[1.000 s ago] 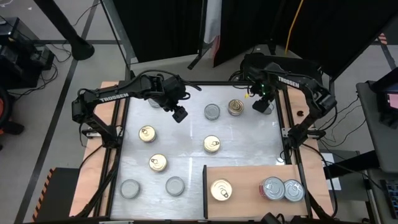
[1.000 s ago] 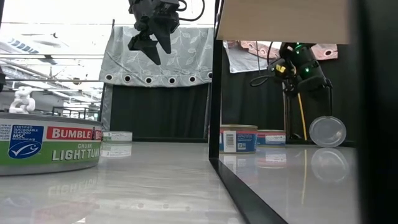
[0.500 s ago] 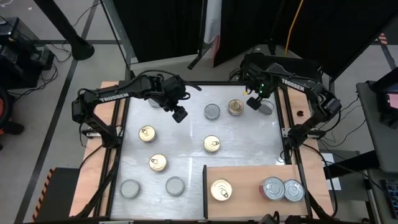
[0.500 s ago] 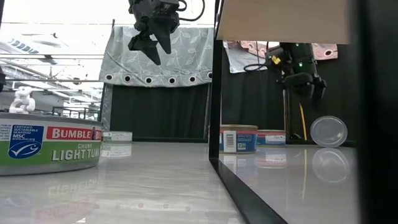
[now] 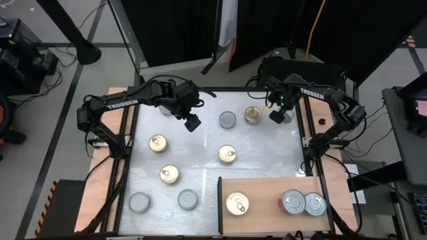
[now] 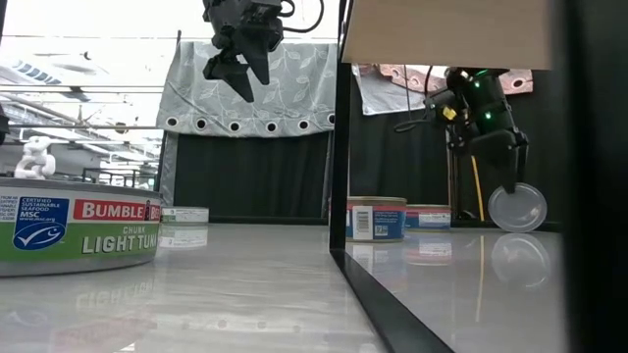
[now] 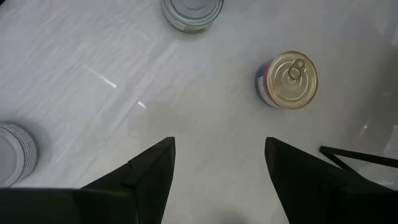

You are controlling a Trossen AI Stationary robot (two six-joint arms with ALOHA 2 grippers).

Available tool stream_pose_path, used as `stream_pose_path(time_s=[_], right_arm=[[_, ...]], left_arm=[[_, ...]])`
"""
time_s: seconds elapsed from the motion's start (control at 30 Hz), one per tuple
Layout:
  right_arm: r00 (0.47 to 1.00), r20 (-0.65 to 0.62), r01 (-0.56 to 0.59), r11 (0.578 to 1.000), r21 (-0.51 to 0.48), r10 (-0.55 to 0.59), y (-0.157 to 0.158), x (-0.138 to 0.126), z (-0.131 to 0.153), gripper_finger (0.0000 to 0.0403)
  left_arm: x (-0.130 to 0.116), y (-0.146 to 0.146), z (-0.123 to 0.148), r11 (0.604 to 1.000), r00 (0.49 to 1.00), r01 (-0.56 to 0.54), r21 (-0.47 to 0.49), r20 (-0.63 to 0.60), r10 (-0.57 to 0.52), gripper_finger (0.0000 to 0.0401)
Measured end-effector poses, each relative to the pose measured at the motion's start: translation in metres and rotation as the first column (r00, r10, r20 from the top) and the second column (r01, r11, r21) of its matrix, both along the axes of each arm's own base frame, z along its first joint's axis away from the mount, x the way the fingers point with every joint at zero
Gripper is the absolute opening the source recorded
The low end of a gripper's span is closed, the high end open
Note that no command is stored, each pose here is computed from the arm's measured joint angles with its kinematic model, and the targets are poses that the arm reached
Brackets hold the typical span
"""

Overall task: Stack canned seafood by type on shelf
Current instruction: Put the green tuna can on the shelf

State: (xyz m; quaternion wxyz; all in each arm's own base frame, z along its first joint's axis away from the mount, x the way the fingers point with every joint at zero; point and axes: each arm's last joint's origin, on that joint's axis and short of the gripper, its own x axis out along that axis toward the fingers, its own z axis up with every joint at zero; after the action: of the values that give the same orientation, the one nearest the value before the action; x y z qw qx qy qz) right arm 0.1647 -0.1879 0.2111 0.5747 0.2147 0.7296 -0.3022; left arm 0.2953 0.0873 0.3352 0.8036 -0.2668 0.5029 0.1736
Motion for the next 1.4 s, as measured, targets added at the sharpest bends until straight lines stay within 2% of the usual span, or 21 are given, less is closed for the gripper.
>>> stream_pose_path(time_s=[0.27,0.47,0.57,0.7,0.97,1.0,1.03,1.13,1.23,1.33,1.4], right_arm=[[0.999,0.032,-0.016,1.0,0.016,0.016,-0.003,0.0,-0.001,0.04],[0.999,0.038,-0.023,0.997,0.073,0.02,-0.005,0.003,-0.01,0.04],[0.999,0.042,-0.031,0.996,0.082,0.028,-0.005,0.004,-0.012,0.0387],[0.999,0.037,-0.032,0.996,0.084,0.029,-0.005,0.004,-0.011,0.0331],[1.0,-0.022,0.014,0.998,0.062,-0.012,-0.003,0.001,-0.01,0.0132],[0.999,-0.032,0.021,0.997,0.069,-0.019,-0.002,0.0,-0.009,0.0112],[0.999,-0.042,0.027,0.997,0.079,-0.023,0.001,-0.001,-0.007,0.011],[0.999,-0.041,0.035,0.996,0.077,-0.032,0.01,-0.004,0.007,0.011],[0.999,0.02,0.048,0.998,0.046,-0.049,0.018,-0.008,0.03,0.011],[0.981,0.161,0.097,0.994,0.051,-0.104,0.033,-0.012,0.066,0.011],[0.941,0.316,0.107,0.992,0.072,-0.124,0.051,-0.016,0.094,0.011]], left_arm=[[0.0,0.0,0.0,1.0,1.0,0.002,0.0,0.0,-0.002,0.0248],[0.0,0.0,0.0,1.0,1.0,0.0,-0.001,0.0,0.0,0.0248],[0.0,0.0,0.0,1.0,1.0,0.0,-0.001,0.0,0.0,0.0248],[0.0,0.0,0.0,1.0,1.0,0.0,-0.002,-0.001,0.0,0.0248],[0.0,0.0,0.0,1.0,1.0,0.0,-0.002,0.0,0.0,0.0248],[0.0,0.0,0.0,1.0,1.0,0.0,-0.002,0.0,0.0,0.0248],[0.0,0.0,0.0,1.0,1.0,0.0,-0.002,-0.001,0.0,0.0248],[0.0,0.0,0.0,1.0,1.0,0.001,-0.002,-0.001,-0.001,0.0248],[0.0,0.0,0.0,1.0,1.0,0.003,-0.001,0.0,-0.003,0.0248],[0.0,-0.001,0.0,1.0,1.0,0.004,-0.002,-0.001,-0.005,0.0248],[0.0,-0.002,0.0,1.0,1.0,-0.004,-0.008,-0.002,0.004,0.0248]])
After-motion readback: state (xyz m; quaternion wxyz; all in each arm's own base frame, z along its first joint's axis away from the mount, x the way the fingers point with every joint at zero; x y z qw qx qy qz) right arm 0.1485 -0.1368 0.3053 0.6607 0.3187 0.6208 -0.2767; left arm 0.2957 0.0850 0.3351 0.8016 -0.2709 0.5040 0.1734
